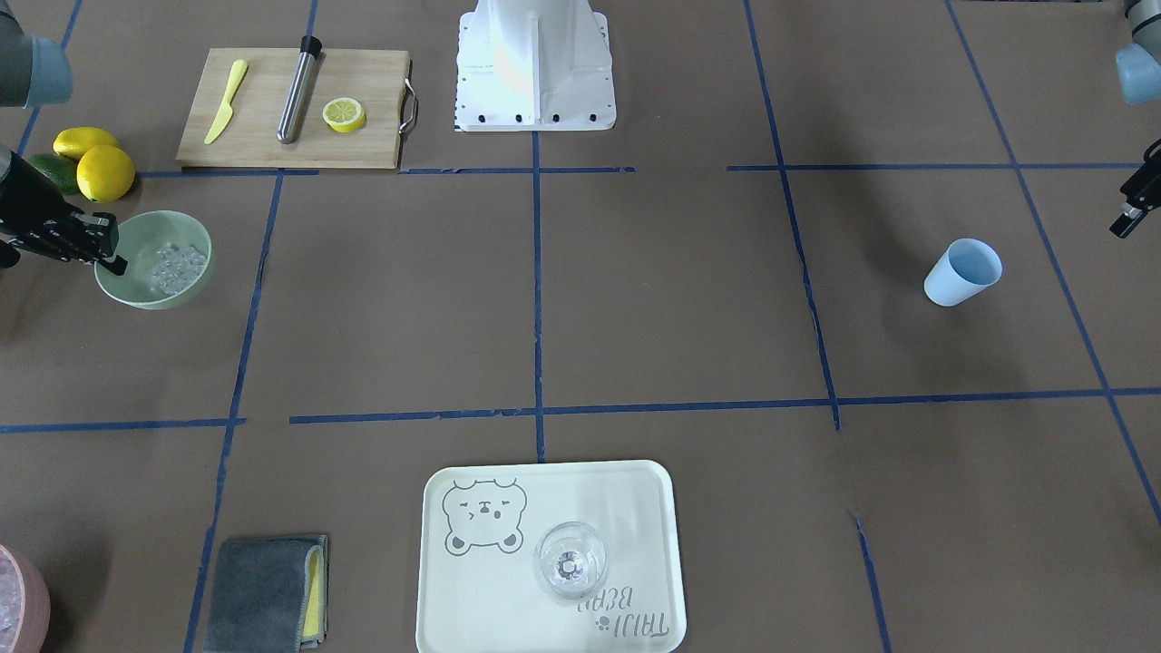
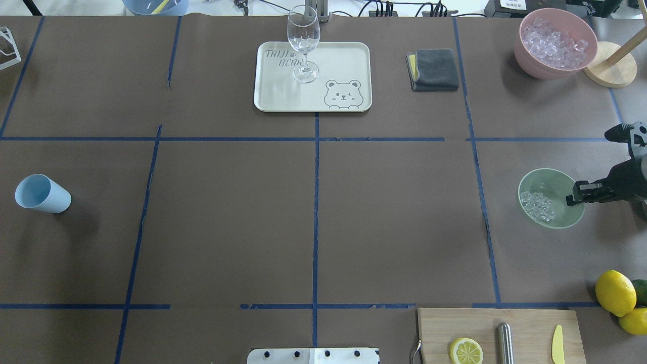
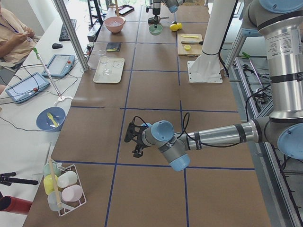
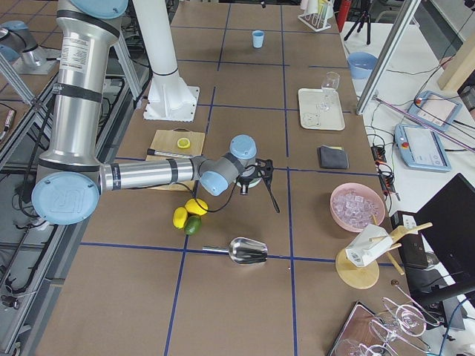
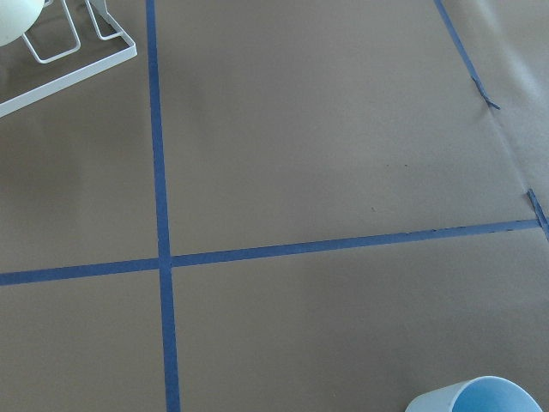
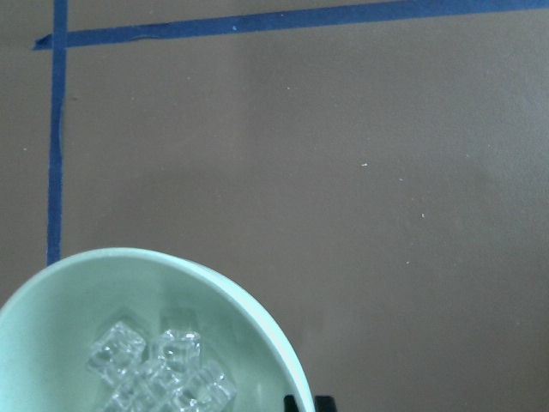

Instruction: Pour ice into bowl

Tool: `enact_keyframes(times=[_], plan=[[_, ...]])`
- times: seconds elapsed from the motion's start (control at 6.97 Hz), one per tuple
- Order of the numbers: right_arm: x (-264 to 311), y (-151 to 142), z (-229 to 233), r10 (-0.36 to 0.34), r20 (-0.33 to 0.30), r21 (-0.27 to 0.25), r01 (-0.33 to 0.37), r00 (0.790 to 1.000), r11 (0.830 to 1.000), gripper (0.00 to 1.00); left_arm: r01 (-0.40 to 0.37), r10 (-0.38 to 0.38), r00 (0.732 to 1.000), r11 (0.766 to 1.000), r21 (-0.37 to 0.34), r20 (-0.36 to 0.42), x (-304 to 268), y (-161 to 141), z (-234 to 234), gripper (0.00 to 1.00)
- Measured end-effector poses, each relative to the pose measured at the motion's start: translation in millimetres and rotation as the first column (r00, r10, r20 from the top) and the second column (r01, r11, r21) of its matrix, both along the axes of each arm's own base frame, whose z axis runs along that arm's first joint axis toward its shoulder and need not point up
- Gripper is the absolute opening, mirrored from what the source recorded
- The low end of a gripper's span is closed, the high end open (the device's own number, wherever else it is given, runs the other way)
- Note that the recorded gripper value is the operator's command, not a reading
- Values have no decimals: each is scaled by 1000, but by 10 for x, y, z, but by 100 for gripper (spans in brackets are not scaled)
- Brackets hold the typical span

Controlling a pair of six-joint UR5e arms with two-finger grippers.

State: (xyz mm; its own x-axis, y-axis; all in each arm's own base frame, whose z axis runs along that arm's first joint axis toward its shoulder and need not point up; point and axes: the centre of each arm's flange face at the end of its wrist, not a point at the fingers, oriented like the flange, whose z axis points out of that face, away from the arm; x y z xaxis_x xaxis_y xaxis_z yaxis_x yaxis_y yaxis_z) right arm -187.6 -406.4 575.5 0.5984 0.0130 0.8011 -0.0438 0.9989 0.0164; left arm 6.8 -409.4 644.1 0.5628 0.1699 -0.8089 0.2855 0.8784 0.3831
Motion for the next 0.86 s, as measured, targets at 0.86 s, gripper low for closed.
enact_keyframes(times=[0.86], plan=[[-239,-187,23,-37,18,-2,37,999,999,0,8,-8,1000,1000,16,0,-7,-14,-83,100]])
